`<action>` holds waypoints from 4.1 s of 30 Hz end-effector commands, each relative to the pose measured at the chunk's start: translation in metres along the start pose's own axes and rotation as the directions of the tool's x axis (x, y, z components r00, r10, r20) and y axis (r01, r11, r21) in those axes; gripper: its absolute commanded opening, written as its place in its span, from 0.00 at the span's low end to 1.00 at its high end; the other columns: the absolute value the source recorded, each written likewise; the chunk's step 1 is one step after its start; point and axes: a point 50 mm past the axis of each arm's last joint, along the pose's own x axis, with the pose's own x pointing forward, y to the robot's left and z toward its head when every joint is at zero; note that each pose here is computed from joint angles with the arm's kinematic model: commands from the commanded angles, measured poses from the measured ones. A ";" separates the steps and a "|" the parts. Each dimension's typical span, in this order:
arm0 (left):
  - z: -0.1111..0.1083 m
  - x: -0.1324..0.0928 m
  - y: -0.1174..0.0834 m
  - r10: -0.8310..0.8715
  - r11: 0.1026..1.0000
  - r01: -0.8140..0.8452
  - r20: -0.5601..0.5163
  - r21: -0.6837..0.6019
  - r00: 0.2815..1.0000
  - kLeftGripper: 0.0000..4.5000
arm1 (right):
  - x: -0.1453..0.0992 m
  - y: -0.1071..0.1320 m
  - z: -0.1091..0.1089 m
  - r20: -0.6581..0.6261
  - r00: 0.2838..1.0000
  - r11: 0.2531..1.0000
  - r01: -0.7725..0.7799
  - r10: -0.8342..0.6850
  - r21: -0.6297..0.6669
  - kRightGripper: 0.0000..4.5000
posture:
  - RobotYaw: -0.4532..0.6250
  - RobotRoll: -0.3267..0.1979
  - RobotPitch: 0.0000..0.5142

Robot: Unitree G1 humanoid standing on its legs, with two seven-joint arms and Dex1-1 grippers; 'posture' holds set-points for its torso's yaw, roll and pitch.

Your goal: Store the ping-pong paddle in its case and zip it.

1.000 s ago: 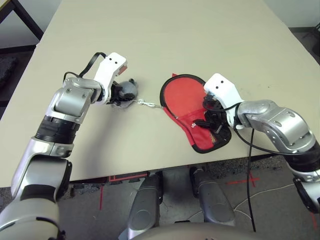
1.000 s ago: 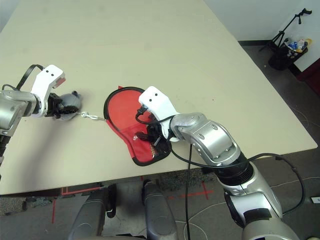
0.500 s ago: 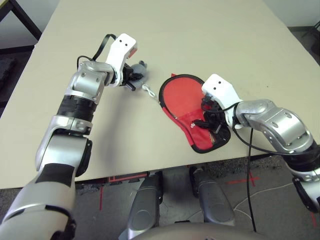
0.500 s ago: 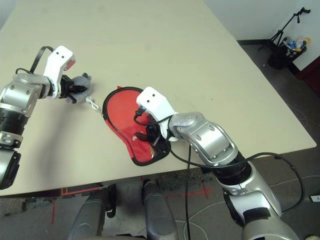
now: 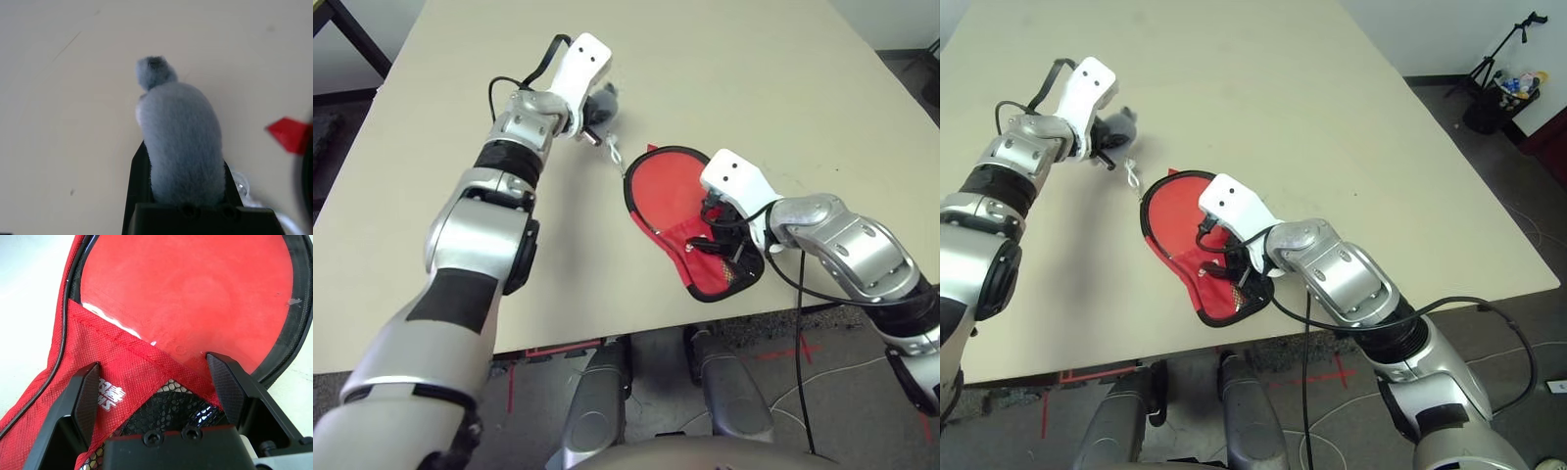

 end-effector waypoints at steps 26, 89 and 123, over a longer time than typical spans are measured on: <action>0.112 0.026 -0.101 -0.133 0.983 0.089 0.282 0.164 0.950 0.11 | 0.026 0.039 -0.024 -0.122 0.979 0.985 -0.159 0.165 0.064 1.00 | 0.30 0.62 0.53; -0.001 -0.017 -0.074 -0.669 0.641 0.703 -0.225 0.308 0.708 1.00 | 0.040 -0.006 -0.025 -0.093 0.993 0.993 -0.059 0.069 0.101 1.00 | 0.42 0.62 0.43; -0.029 -0.008 -0.093 -0.639 0.711 0.676 -0.224 0.194 0.736 1.00 | 0.013 -0.064 0.012 -0.002 0.984 0.973 0.175 -0.177 0.150 1.00 | 0.43 0.62 0.46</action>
